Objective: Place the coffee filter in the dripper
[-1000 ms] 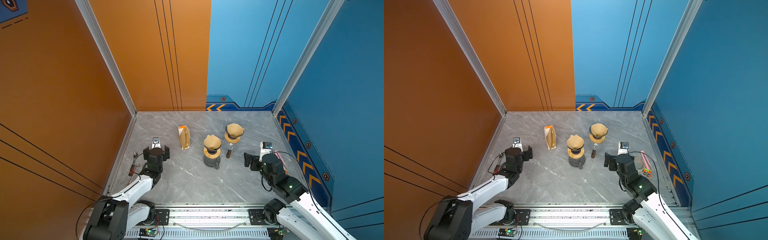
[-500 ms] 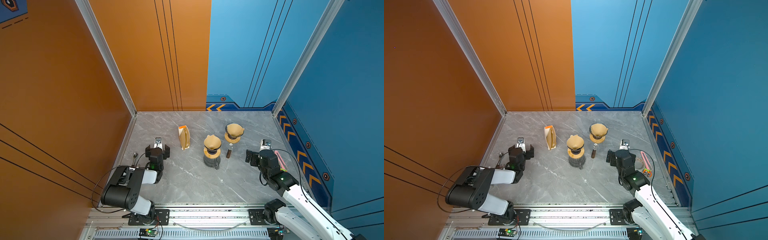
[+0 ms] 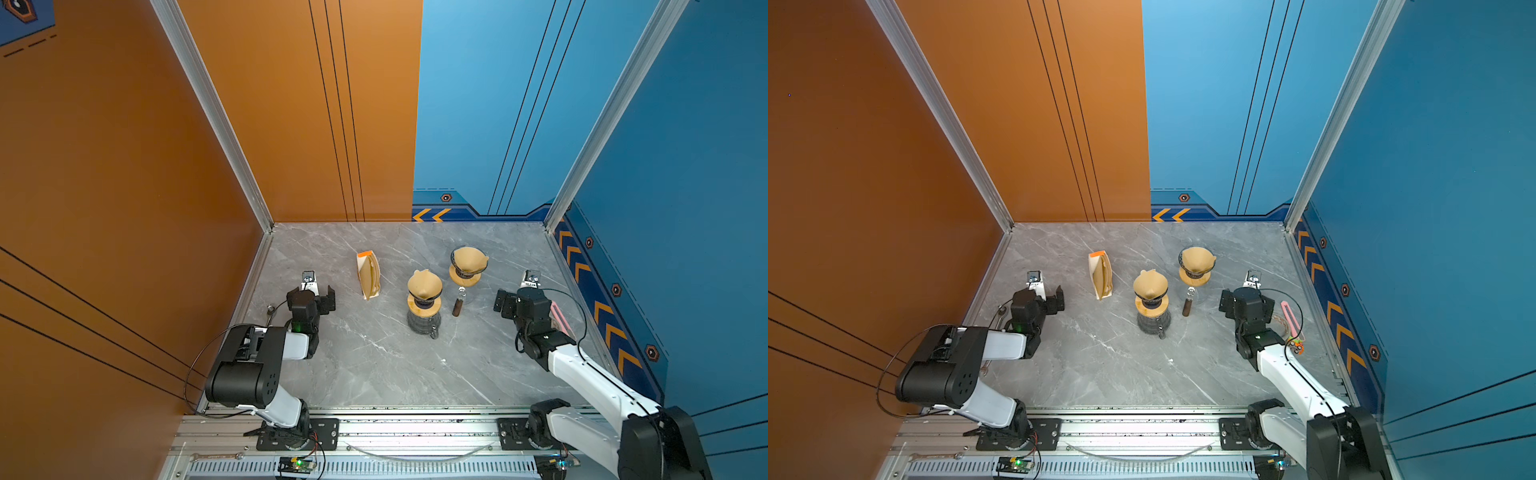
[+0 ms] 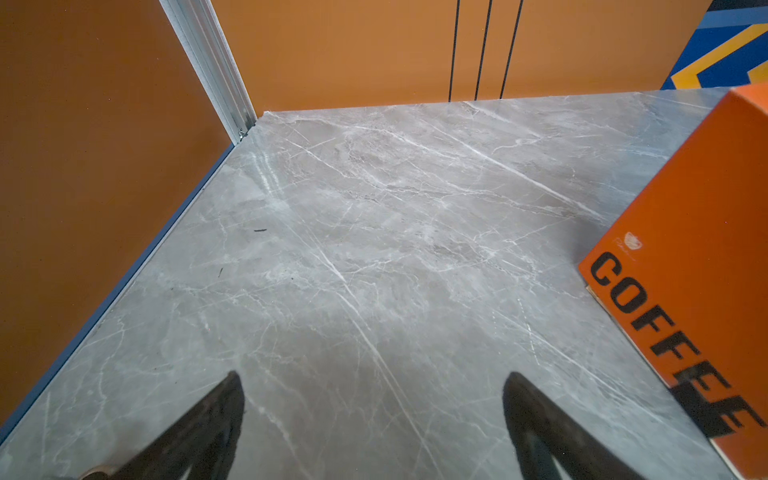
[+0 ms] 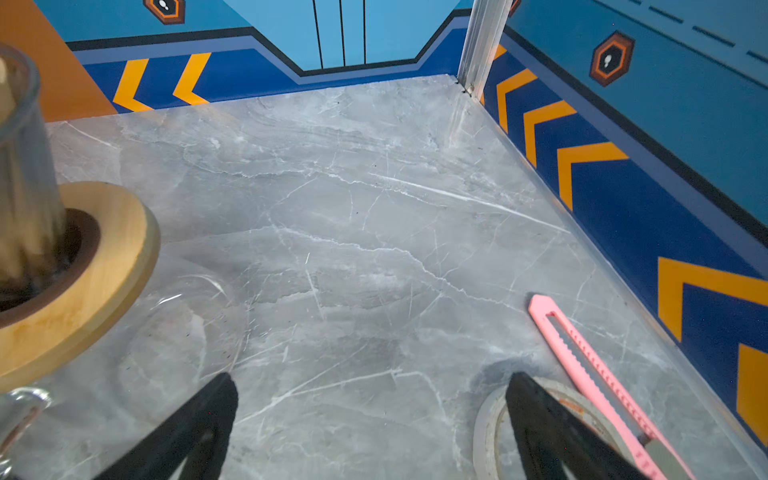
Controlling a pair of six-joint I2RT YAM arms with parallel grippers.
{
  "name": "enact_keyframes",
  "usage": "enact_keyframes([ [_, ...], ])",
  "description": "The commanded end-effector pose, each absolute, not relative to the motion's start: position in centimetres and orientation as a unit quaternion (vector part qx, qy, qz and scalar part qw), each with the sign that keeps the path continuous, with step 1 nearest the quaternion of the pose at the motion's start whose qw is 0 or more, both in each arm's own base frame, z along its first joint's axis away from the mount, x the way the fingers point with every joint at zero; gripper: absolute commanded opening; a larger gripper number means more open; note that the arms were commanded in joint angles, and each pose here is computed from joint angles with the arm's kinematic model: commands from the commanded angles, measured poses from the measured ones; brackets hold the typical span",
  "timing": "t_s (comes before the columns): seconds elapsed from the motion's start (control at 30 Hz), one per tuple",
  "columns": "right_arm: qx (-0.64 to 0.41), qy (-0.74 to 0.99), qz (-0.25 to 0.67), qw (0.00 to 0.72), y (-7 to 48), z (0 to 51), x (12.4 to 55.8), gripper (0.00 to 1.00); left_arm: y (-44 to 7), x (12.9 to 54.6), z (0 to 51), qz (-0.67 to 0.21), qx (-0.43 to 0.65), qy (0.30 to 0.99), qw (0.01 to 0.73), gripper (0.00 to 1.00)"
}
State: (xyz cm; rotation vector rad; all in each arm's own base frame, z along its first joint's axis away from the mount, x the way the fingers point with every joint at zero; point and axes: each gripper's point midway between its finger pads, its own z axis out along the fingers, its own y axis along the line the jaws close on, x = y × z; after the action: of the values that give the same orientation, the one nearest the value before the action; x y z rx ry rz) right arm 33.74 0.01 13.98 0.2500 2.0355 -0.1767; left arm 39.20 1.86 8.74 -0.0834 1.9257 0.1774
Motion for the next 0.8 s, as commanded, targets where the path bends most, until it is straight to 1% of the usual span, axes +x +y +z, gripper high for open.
enact_keyframes([
  [0.0,0.093,0.816,-0.096,0.563,-0.6,15.7,35.1,1.0,1.4,39.6,8.9,0.06,-0.032,0.82,0.568,0.98],
  [0.27,0.089,0.794,-0.109,0.592,-1.5,13.0,35.8,1.0,1.4,39.6,8.9,0.061,-0.031,0.82,0.568,0.98],
  [0.47,0.062,0.789,-0.119,0.6,-1.1,12.8,36.9,1.0,1.4,39.6,9.0,0.061,-0.031,0.82,0.569,0.98],
  [0.57,0.067,0.777,-0.114,0.616,-1.5,12.1,36.8,1.0,1.4,39.6,8.9,0.06,-0.031,0.82,0.568,0.98],
  [0.77,0.048,0.786,-0.065,0.613,-1.0,10.2,37.7,1.0,1.4,39.6,9.0,0.059,-0.031,0.82,0.569,0.98],
])
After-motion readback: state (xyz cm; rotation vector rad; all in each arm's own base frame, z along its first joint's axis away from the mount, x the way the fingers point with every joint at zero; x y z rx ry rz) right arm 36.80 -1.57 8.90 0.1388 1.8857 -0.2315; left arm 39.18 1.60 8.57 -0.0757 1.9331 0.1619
